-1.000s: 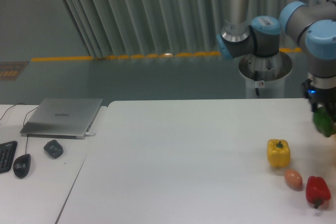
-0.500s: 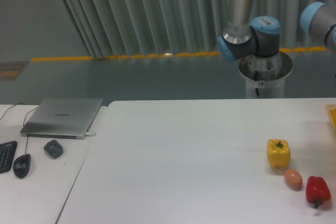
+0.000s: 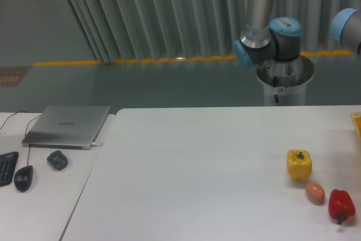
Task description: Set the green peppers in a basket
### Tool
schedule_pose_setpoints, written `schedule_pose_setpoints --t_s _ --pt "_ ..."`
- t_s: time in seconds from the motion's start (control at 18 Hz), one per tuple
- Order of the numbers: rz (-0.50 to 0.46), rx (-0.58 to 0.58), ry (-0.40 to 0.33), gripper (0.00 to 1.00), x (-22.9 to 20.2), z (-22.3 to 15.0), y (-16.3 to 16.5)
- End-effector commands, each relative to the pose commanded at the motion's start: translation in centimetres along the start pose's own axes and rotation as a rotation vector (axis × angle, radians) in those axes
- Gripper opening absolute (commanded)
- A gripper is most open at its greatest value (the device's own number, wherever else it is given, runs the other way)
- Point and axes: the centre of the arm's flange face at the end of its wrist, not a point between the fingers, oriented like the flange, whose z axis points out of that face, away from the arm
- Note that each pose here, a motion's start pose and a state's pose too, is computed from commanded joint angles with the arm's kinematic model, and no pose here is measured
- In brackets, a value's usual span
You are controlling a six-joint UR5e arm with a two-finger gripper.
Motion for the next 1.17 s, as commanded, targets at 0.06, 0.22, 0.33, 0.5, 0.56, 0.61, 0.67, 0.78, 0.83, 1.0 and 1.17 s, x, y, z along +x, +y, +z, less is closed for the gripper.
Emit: schedule_pose_setpoints --t_s 0.06,0.22,0.33,0.5,0.56,0.61,0.67,0.78,0.83,1.0,1.17 --pt "-0.002 0.007 -0.005 1.0 0.0 -0.1 -0.1" --pt "-0.084 0.043 -0.012 1.0 -0.1 -0.3 -0.6" --pt "-0.136 0.104 -0.03 1.0 -0.3 -0.9 -1.3" --pt "-0.179 0.125 -0.031 1.0 -0.5 -0.9 -2.6" --pt "-0.175 0.126 -0.031 1.0 -0.4 -0.9 -3.5" --pt "-0.178 0.128 -0.045 1.0 -0.4 -1.3 -4.6" --pt "-0.191 0.14 -0.063 1.0 -0.6 -1.7 -6.1" --pt "-0.244 0.163 -0.076 1.0 -0.7 -2.2 -8.7" --pt "-0.249 0.165 -0.076 1.0 -0.6 -2.4 -9.3" --pt "-0.242 0.178 -0.068 1.0 -0.2 -2.2 -9.8" --pt "-0.233 0.191 -0.06 1.0 0.4 -2.0 -11.1"
